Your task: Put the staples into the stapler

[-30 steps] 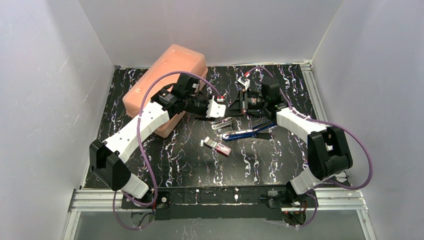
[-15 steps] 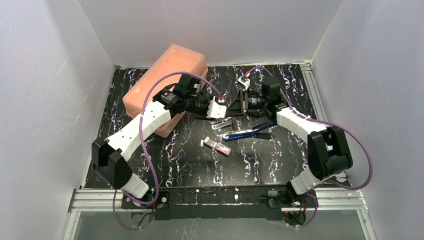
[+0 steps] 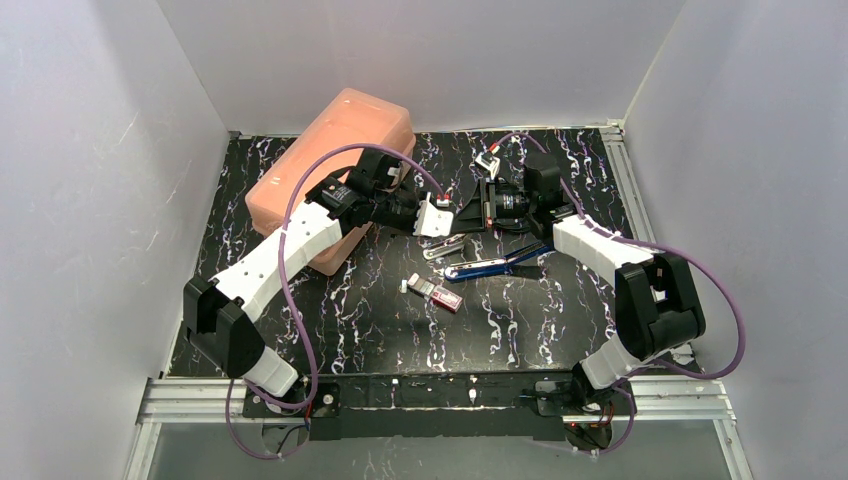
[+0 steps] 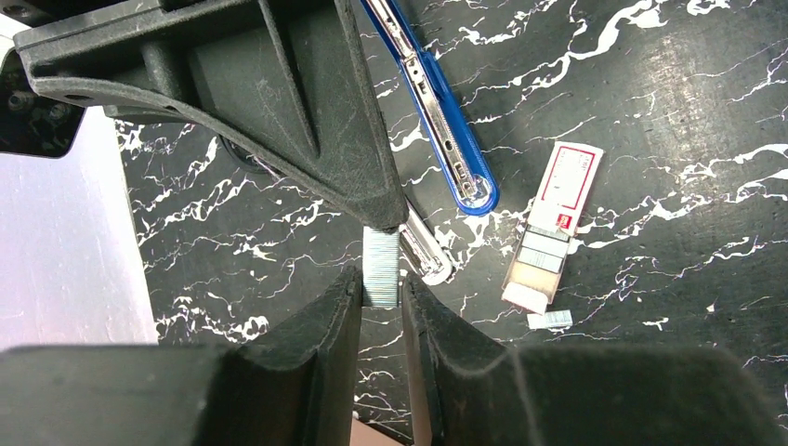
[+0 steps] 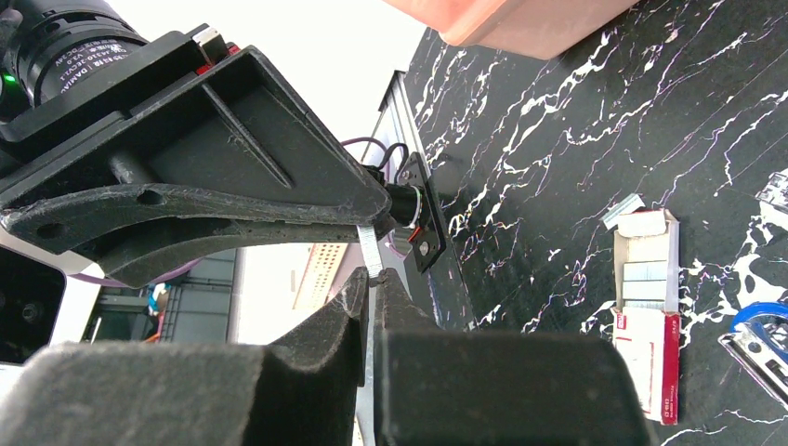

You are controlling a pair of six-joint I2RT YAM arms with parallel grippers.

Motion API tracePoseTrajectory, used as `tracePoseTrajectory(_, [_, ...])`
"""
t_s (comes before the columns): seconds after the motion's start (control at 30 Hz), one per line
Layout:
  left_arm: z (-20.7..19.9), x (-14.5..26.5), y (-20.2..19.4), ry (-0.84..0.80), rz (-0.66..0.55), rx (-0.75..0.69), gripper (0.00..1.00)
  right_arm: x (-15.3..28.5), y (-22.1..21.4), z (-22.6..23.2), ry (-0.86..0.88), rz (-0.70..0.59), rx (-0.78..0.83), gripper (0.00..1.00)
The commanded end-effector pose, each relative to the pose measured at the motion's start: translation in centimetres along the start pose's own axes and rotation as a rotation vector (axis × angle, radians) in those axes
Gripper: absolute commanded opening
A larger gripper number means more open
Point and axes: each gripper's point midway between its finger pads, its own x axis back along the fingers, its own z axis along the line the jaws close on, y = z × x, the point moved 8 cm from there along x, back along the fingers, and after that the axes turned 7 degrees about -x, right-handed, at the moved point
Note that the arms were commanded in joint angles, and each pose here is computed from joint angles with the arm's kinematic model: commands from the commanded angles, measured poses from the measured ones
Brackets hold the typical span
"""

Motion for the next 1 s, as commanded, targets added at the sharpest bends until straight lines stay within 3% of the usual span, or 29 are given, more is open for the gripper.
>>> tracePoseTrajectory(0.0, [0.5,0.4,0.8,0.003,-0.016,-0.015,0.21,0.0,0.0,-0.3,0.014,0.006,0.011,0.09])
tracePoseTrajectory(0.13, [0.5,0.4,0.8,0.005,-0.013,-0.015,0.19,0.0,0.0,-0.3,0.013,0.006,0.011,0.15])
tracePoseTrajectory(0.37, [0.3,0.5,0.6,0.018,0.002,0.008,0.07,0.4,0.1,0.0,-0.002,0.012,0.069,0.52])
tracePoseTrajectory(0.47, [-0.1,0.4,0.4,0.029,0.011,0.038,0.04,1.0,0.4,0.4,-0.013,0.010,0.127,0.61])
tracePoseTrajectory(0.63, [-1.1,-0.1,-0.2,0.054,0.007,0.136,0.02,3.3,0.9,0.1,-0.082,0.007,0.240,0.65])
tracePoseTrajectory(0.77, [-2.0,-1.4,-1.0,0.062,-0.003,0.292,0.02,5.9,0.8,0.2,-0.209,0.020,0.364,0.65])
tracePoseTrajectory(0.97, [-3.0,-4.5,-1.2,0.021,0.051,0.429,0.03,9.9,2.0,1.4,-0.377,-0.069,0.594,0.64])
